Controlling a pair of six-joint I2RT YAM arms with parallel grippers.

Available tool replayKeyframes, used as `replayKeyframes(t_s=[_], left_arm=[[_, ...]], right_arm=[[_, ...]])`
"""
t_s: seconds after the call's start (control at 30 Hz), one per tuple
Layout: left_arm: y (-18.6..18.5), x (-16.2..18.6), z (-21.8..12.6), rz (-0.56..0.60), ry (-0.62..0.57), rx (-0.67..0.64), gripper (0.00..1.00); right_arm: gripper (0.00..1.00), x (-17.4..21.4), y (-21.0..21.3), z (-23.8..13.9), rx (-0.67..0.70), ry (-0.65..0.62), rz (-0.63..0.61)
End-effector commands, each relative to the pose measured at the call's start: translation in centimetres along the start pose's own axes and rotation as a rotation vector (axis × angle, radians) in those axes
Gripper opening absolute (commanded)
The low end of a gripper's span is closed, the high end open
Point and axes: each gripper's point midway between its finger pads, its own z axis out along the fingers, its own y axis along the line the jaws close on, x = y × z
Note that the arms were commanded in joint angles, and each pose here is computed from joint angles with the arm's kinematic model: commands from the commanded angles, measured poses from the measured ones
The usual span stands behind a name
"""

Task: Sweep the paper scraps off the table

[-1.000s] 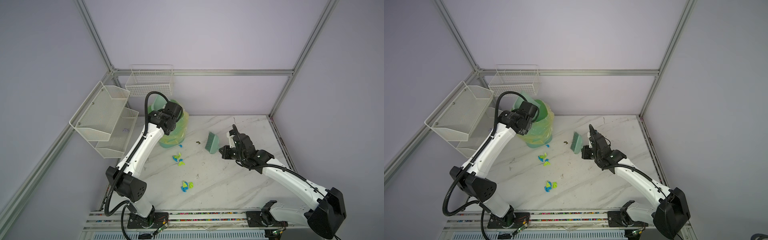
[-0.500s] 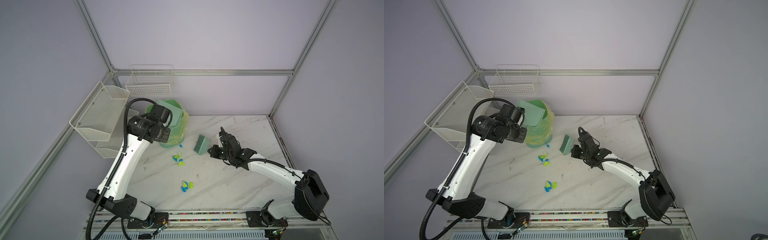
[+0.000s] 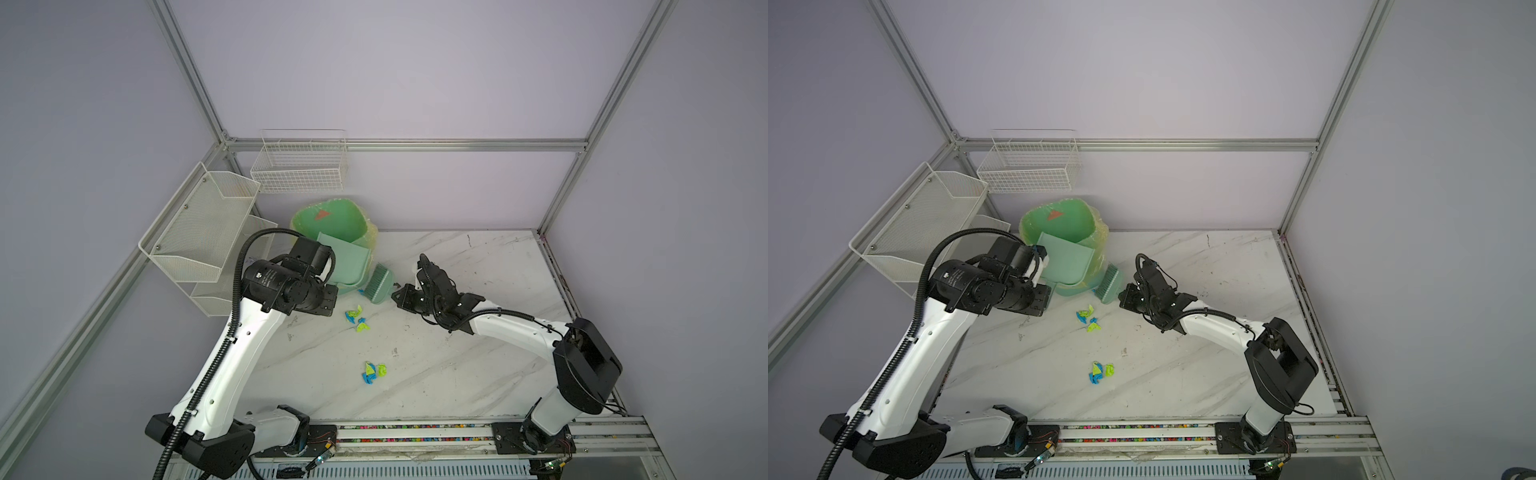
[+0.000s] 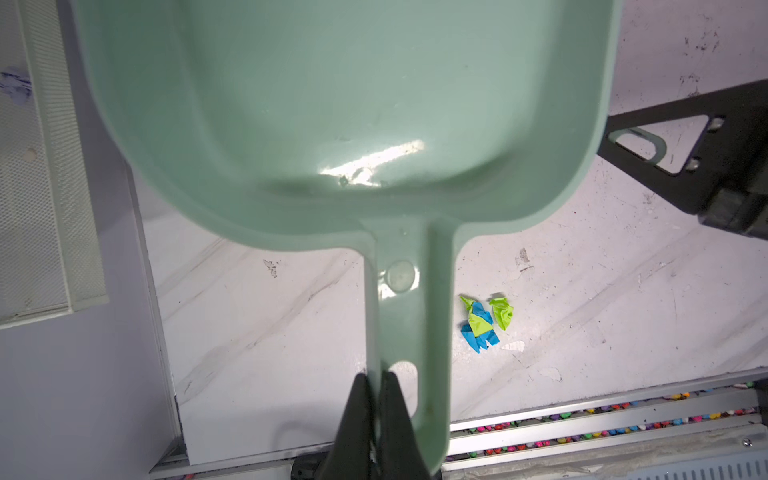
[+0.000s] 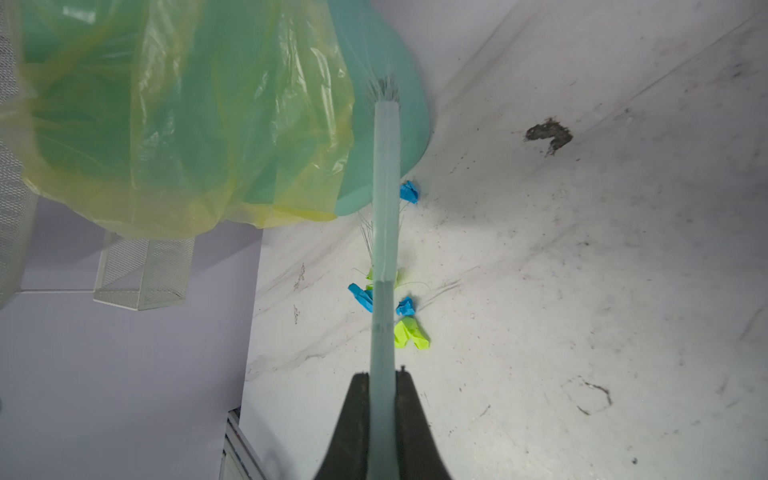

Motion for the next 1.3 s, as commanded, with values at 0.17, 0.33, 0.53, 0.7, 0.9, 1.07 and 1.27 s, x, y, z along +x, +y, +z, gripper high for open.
replayKeyframes(t_s=[0.17, 0.33, 0.53, 0.7, 0.9, 1.07, 1.27], left_arm=[[-1.3, 0.3, 0.9, -0.007, 0.003, 0.064, 0.00], [-1.0, 1.4, 1.8, -0.007, 0.033, 0.046, 0.00], [-1.4, 2.3, 2.9, -0.018, 0.055, 0.064, 0.00], [-1.4, 2.7, 4.1, -0.019, 0.074, 0.055, 0.00], [-0.9, 2.8, 4.8, -0.019, 0.084, 0.017, 0.00], [-0.9, 2.8, 5.4, -0.014, 0.091, 0.007, 0.00], [-0.6, 2.9, 6.0, -0.009, 0.099, -0.010, 0.00]], right_arm=[[0.00, -2.1, 2.2, 1.9, -0.074, -0.107, 0.138], [0.00, -1.8, 2.2, 3.5, -0.070, -0.105, 0.172], [0.00, -1.3, 1.9, 5.0, -0.054, -0.094, 0.182], [0.00, -0.5, 1.0, 5.6, -0.022, -0.076, 0.181], [0.00, 0.4, -0.8, 5.5, 0.029, -0.058, 0.184], [0.00, 0.7, -1.2, 4.5, 0.038, -0.058, 0.186], [0.00, 0.4, -1.8, 2.0, 0.061, -0.076, 0.193]])
